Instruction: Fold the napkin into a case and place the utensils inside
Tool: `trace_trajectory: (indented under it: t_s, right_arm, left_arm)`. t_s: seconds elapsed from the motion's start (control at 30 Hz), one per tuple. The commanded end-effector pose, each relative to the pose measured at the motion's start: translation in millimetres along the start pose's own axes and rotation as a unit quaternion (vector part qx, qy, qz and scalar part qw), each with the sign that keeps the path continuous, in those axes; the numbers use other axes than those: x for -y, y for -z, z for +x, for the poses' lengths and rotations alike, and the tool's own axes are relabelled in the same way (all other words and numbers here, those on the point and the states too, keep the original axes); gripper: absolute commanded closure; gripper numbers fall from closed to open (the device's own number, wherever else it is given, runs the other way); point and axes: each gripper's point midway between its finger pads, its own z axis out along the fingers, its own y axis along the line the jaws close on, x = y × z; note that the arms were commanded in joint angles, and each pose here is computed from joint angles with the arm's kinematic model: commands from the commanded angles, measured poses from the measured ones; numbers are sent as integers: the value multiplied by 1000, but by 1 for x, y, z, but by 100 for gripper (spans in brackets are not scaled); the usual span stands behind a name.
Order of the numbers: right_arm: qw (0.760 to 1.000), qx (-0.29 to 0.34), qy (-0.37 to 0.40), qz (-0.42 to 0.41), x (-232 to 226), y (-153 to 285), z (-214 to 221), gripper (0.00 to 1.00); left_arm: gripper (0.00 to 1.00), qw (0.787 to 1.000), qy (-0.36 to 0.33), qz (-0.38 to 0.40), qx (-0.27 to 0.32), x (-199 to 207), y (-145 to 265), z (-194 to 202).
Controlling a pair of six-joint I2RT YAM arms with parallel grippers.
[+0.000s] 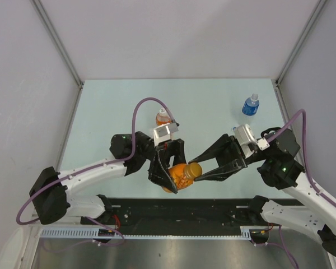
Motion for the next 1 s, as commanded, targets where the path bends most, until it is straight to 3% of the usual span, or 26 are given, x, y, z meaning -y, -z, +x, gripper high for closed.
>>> trace_trajectory:
  t_s: [0.0,0.3,0.37,0.4,0.43,0.47,0.53,0.63,0.9,0.97]
  right_arm:
    - [992,-62,-74,-78,-27,4,34,100]
    - [993,-72,-90,-30,-15,6,40,98]
    - [993,-74,-95,0,-9,8,40,82]
    - [992,-74,-99,25,-2,9,41,74]
    - [992,-75,-100,36,0,10,41,64]
    - [991,-74,-100,48,3,11,40,56]
    - [988,-76,-106,81,13,14,40,47]
    - [983,-72,-110,131,28,18,38,34]
    - [963,-46,-118,239,65,30,27,16]
    - [954,-37,-124,269,74,34,25,14]
  left_arm:
    - [100,985,-142,82,49,48,-2,-25]
    - [100,987,-146,54,32,39,-4,-26]
    - [100,980,-194,35,27,32,-4,-28]
    - [100,988,-153,2,21,24,-3,-28]
    - [100,987,-161,-21,18,19,-4,-33]
    - [100,985,-150,-82,-5,-12,2,-21]
    - [100,968,-198,-153,14,-17,8,-39]
    - [100,948,-215,-234,22,-34,22,-48]
    - [100,884,-212,-414,54,-85,69,-55]
    - [100,852,-215,-470,79,-95,88,-64]
